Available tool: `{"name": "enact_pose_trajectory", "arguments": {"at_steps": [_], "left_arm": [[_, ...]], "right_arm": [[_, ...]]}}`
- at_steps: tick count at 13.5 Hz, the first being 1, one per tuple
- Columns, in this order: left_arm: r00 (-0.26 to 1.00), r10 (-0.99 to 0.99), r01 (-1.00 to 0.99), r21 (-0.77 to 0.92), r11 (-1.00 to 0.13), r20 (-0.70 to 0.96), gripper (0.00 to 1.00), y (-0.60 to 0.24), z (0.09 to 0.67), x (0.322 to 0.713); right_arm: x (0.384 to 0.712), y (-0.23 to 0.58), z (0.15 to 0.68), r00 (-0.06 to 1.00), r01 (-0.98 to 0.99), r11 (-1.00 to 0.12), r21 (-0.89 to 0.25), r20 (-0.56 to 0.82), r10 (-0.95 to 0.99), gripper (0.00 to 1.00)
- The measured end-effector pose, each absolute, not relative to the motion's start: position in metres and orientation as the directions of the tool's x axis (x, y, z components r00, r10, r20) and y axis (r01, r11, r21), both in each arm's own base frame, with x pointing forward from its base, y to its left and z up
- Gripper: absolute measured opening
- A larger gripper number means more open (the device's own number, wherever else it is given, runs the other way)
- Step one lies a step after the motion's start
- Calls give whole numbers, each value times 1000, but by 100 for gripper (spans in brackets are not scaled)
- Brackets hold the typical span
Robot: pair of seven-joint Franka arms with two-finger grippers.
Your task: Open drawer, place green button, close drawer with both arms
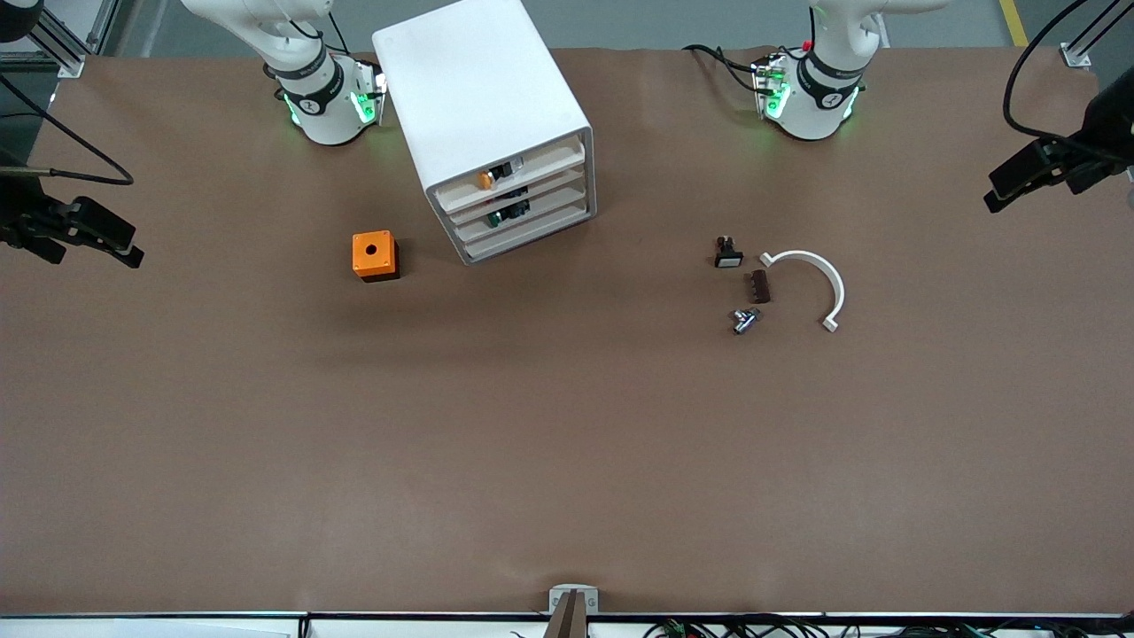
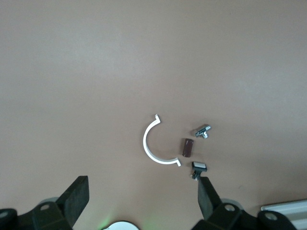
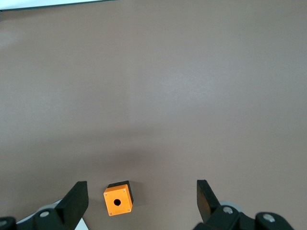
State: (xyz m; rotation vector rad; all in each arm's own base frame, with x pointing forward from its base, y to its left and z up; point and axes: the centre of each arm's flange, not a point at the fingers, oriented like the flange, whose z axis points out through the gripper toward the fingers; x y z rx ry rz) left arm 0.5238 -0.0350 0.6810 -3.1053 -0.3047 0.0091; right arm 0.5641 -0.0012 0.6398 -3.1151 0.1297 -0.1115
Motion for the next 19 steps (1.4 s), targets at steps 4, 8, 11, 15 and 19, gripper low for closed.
{"name": "enact_pose_trajectory", "arguments": {"at_steps": [4,8,11,15,19], "left_arm": [[988,156,156,-24,-987,-6,100,-32,692,509],[994,108,107,-24,-994,-9,100,-31,692,504],[998,64,64,-25,-998,-10,100,-30,692,504],[999,51,51,-26,-998,-10,100,-31,691,505],[999,43,43,-27,-999,-17,100,-36,688,506]], "right_arm": [[564,-1,640,994,-82,-996,-25,70,-84,100],[564,-2,640,994,-84,-996,-25,70,-85,100],[564,-2,640,994,-85,-996,-25,70,-86,100],[564,-2,640,994,-85,-996,-25,70,-86,100],[564,-2,640,994,-85,-996,-25,69,-86,100]]}}
